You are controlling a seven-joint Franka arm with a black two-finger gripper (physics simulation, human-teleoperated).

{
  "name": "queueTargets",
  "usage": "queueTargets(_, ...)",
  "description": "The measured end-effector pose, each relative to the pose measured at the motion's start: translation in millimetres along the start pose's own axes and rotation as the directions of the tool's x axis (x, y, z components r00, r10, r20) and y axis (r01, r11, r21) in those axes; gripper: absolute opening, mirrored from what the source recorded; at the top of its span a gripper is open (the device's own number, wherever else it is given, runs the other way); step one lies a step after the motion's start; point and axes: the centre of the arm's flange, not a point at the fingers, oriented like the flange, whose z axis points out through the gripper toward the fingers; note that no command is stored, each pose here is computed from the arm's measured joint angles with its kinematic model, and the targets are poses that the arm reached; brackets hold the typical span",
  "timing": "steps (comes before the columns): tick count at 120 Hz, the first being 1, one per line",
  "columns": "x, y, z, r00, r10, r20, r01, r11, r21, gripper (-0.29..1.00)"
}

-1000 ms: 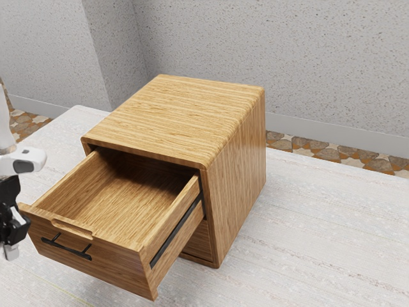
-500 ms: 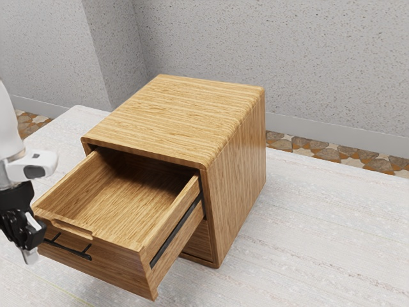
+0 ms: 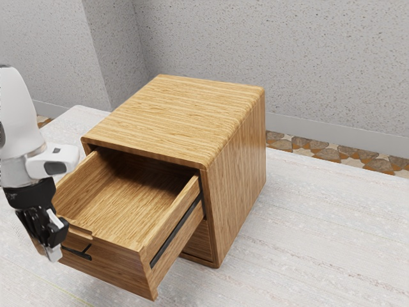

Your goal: Push the drawer handle with one arm to close the drawer

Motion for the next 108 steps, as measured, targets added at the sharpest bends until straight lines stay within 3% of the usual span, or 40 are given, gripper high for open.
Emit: queueTargets(108,67,-3,-1,0.999,-0.040,0.009,0.040,0.999,-0.007,-0.08)
